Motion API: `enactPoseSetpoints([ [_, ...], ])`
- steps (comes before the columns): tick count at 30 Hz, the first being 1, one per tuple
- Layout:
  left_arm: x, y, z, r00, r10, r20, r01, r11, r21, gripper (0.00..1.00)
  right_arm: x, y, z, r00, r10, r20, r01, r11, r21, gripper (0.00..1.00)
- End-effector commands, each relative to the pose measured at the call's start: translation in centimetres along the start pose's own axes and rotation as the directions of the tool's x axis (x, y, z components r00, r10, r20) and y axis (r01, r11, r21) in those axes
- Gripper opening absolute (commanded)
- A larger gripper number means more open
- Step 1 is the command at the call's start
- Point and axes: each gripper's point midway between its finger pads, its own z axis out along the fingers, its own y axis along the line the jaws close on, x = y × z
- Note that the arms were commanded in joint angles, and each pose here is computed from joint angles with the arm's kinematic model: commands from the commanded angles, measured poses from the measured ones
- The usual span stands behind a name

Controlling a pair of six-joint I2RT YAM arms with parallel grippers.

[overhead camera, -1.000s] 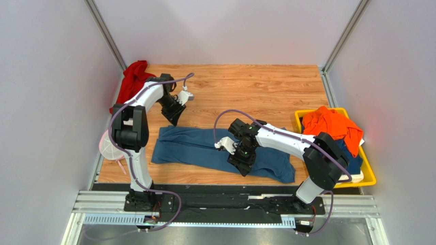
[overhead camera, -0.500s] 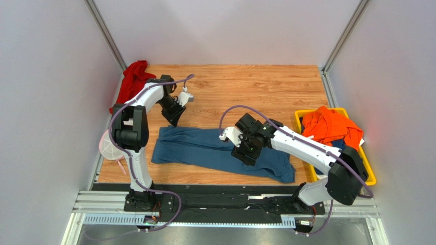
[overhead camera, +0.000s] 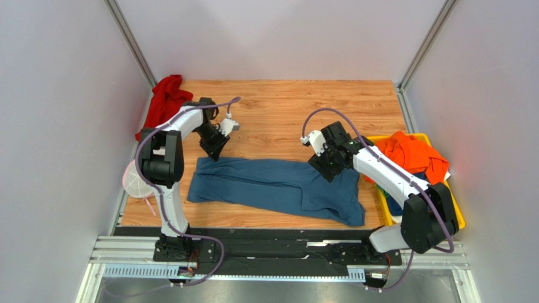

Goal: Fold and stack the t-shirts
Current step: Fold the other side of the tshirt into a rectangle

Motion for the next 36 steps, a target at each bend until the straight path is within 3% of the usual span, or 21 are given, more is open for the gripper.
enactPoseSetpoints([
  [1,-0.8,0.0,-1.1,0.999,0.039,0.038,-0.038,0.999,-0.032,0.29,-0.2,-2.0,0.8,1.000,0.011,0.028,-0.011,1.000,0.013,0.62],
  [23,0.7,-0.3,-0.4,0.999,0.042,0.009,-0.042,0.998,-0.036,0.29,8.2,-6.4,7.5,0.973,0.166,-0.159,-0.175,0.984,-0.043,0.61],
  [36,0.1,0.7,-1.1,0.998,0.048,0.030,-0.045,0.994,-0.100,0.28,7.4,-7.6,7.9,0.969,0.193,-0.151,-0.201,0.979,-0.042,0.62],
])
